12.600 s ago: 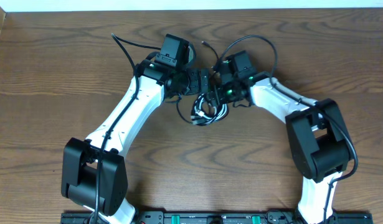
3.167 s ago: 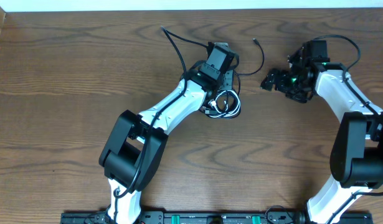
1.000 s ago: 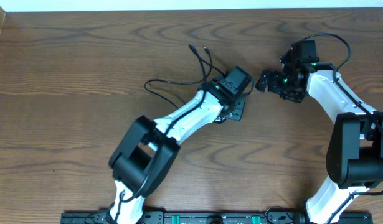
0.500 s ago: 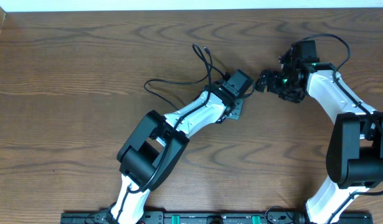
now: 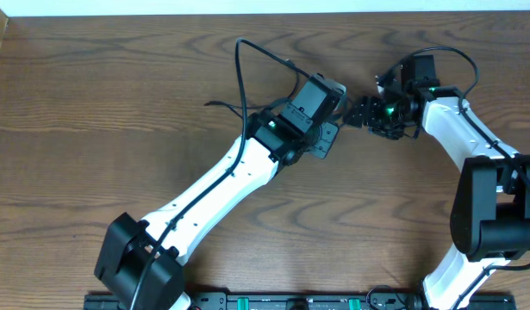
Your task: Untangle cables
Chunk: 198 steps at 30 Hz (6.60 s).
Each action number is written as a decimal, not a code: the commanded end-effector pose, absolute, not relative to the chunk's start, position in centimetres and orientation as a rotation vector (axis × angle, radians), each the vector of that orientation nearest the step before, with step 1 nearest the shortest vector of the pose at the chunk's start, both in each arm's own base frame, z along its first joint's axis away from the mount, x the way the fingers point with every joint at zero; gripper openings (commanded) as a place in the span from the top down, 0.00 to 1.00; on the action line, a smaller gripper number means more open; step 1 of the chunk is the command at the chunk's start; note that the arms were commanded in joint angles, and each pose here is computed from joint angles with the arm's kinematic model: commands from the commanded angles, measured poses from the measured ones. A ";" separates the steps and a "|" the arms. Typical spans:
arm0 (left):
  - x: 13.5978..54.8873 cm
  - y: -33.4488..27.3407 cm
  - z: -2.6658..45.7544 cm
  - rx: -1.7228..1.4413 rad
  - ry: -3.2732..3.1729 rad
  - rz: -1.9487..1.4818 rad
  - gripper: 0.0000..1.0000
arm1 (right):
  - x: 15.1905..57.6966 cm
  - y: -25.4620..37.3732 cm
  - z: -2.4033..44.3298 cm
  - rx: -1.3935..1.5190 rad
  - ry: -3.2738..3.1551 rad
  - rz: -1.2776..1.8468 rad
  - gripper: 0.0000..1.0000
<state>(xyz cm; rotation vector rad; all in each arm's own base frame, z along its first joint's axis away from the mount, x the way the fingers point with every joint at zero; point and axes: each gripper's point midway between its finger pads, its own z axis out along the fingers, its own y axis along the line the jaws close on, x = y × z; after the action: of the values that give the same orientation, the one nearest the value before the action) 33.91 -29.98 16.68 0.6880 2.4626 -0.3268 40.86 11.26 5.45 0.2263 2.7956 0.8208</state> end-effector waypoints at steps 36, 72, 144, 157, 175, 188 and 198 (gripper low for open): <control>37.2 -23.7 18.2 0.572 2.346 0.158 0.93 | 40.7 3.4 3.8 0.392 2.843 0.252 0.99; 39.8 -1.4 23.5 -0.077 2.399 -0.694 0.93 | 44.6 -4.2 24.0 0.284 2.397 0.282 0.99; 37.9 -12.1 23.9 0.428 2.283 -1.106 0.93 | 34.2 27.2 15.7 -1.086 2.340 1.075 0.99; 38.8 -8.7 20.3 -0.044 2.550 -0.906 0.92 | 35.1 21.8 28.9 -0.868 2.068 0.935 0.99; 37.6 -5.7 17.5 -0.180 2.697 -0.655 0.93 | 38.6 7.9 30.7 -0.307 2.205 0.528 0.99; 37.7 -5.7 17.6 -0.178 2.693 -0.656 0.93 | 40.5 5.9 22.4 -0.071 2.495 0.474 0.99; 38.6 -8.7 19.0 -0.062 2.611 -0.793 0.92 | 40.6 6.4 12.9 -0.015 2.778 0.534 0.99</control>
<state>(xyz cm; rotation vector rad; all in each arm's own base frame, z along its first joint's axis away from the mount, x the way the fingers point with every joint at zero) 38.57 -7.01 18.58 -0.1150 2.6248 -0.7284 40.59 6.27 14.49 -0.0390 2.7291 0.5173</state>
